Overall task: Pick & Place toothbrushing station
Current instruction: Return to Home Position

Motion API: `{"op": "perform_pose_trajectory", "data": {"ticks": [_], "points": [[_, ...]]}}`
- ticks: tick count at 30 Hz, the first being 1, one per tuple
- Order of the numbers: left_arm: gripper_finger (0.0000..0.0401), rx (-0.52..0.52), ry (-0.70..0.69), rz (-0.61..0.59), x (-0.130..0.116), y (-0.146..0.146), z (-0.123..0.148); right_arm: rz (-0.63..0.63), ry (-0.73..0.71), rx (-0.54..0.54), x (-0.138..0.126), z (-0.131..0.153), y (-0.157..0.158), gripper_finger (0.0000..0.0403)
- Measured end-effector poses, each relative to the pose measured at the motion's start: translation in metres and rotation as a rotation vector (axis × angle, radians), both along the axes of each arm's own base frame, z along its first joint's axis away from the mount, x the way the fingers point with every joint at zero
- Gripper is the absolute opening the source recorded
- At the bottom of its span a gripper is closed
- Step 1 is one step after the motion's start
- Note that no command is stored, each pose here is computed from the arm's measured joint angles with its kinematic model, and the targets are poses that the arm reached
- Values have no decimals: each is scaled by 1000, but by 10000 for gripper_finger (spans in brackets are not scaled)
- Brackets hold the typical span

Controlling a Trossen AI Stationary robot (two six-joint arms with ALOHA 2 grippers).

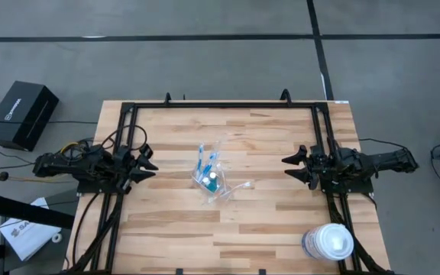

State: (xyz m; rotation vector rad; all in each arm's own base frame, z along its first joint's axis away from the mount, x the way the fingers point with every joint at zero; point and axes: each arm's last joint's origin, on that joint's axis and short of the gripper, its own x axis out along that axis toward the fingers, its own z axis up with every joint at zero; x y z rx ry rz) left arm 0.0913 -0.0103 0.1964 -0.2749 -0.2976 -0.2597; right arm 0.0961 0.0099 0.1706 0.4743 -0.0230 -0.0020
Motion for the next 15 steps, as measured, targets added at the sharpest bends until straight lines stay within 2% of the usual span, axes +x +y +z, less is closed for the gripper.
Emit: {"op": "perform_pose_trajectory", "data": {"ticks": [15], "points": [[85,0,1,0,1,0,0,0,0,0,0,0,0,265]]}}
